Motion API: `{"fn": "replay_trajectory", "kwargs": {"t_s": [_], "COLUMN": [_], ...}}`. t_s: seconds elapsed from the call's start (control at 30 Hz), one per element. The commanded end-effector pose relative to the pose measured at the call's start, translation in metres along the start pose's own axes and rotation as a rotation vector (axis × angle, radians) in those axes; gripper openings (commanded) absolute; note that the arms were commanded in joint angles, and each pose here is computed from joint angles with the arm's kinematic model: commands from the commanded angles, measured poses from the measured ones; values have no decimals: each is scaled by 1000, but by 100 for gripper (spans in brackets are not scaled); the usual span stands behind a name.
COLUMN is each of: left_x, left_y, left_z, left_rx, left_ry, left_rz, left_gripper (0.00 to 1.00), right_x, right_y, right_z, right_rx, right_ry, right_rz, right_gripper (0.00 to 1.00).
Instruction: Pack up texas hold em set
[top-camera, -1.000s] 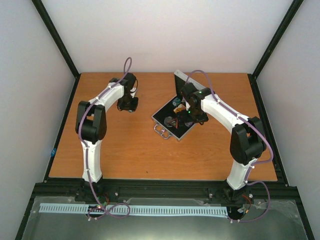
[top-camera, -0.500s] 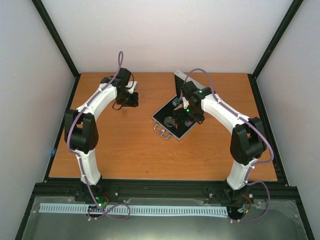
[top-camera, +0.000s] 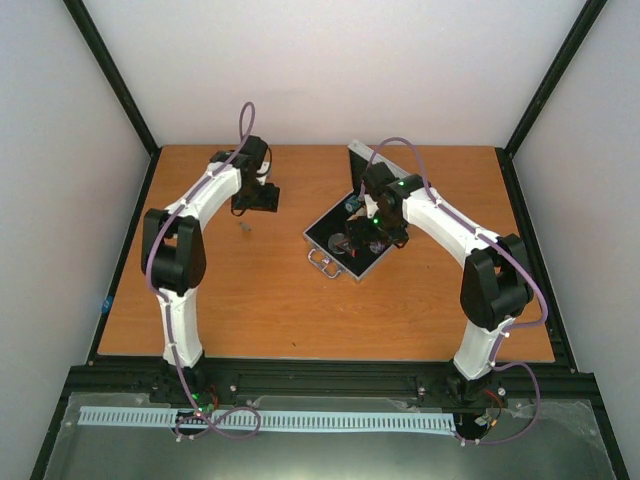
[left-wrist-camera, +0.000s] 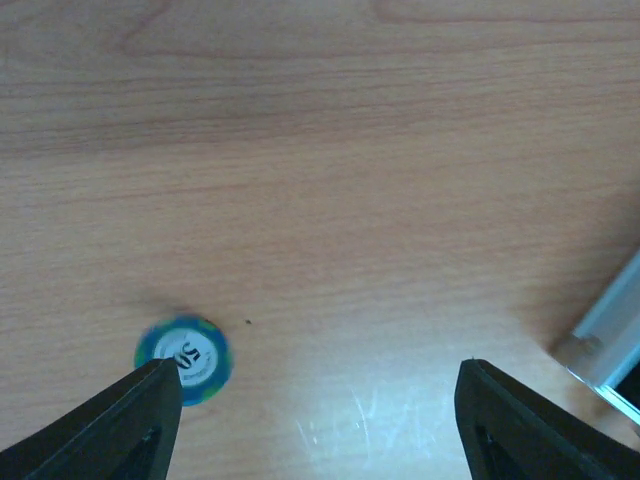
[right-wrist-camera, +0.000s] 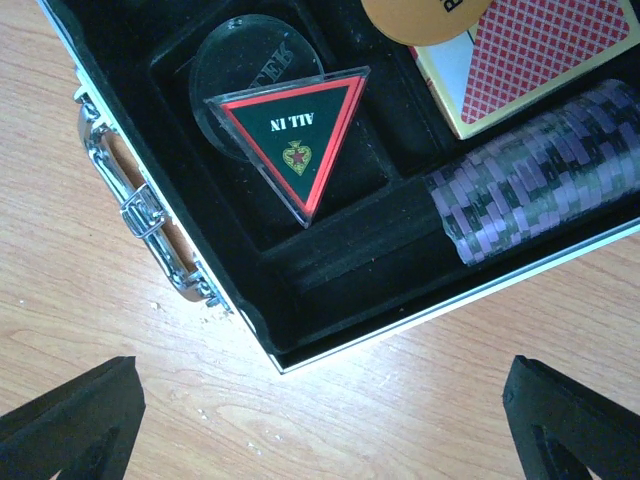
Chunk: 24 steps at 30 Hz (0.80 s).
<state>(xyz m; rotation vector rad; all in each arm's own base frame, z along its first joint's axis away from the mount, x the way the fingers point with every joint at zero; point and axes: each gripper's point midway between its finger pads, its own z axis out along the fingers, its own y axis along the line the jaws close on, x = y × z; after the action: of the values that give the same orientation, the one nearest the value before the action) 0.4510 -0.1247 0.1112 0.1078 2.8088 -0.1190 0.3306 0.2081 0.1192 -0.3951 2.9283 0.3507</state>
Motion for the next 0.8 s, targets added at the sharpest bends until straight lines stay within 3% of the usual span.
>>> {"fn": "replay_trajectory", "kwargs": {"t_s": [0.0,0.2,0.77], "left_x": [-6,13,15], "left_y": [21,41,41], "left_z": [16,45,84], "left_rx": [-99,-93,-85], "left_ry": [31,93,127], "left_rz": [-47,-134,-130], "left_gripper": [77,77,76], "right_x": [-2,5,7], "right_y": [-5,-10,-11], "right_z": [-15,-14,-8], "right_rx": [24,50,49], "right_ry": [-26,-16,7], "right_rz": [-19,-34,-57], "right_gripper": [100,100,100]}}
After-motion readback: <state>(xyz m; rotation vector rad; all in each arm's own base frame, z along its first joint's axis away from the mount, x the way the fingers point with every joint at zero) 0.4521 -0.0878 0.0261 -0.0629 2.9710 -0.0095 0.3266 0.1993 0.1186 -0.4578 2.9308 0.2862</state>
